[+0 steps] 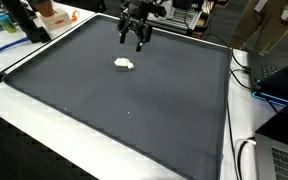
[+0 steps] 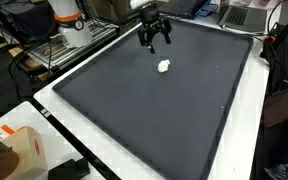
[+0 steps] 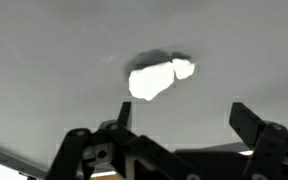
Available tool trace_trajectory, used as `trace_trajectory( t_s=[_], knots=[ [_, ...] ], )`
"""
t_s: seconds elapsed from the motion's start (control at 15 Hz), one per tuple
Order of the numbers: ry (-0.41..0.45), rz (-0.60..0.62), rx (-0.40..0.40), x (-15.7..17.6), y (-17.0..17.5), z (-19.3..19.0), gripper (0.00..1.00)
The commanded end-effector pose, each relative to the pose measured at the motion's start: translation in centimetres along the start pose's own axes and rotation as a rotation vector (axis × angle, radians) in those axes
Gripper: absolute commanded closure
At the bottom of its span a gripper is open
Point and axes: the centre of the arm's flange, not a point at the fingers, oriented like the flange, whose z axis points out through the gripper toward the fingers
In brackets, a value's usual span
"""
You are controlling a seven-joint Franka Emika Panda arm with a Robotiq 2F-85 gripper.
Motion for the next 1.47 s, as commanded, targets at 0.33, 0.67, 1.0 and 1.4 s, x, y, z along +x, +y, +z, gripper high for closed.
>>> trace_trajectory(
  t_s=[0.33,0.67,1.0,1.4],
  knots=[
    [0.004,-0.002,0.004,0.2,-0.1,-0.1,0.00],
    [-0.004,0.027,0.000,0.6,-0.5,-0.2,0.00],
    [-0.097,0.143,-0.008,2.0,-1.5,-1.6,0.00],
    [-0.087,0.155,-0.007,2.5,-3.4,-5.2,0.00]
  ],
)
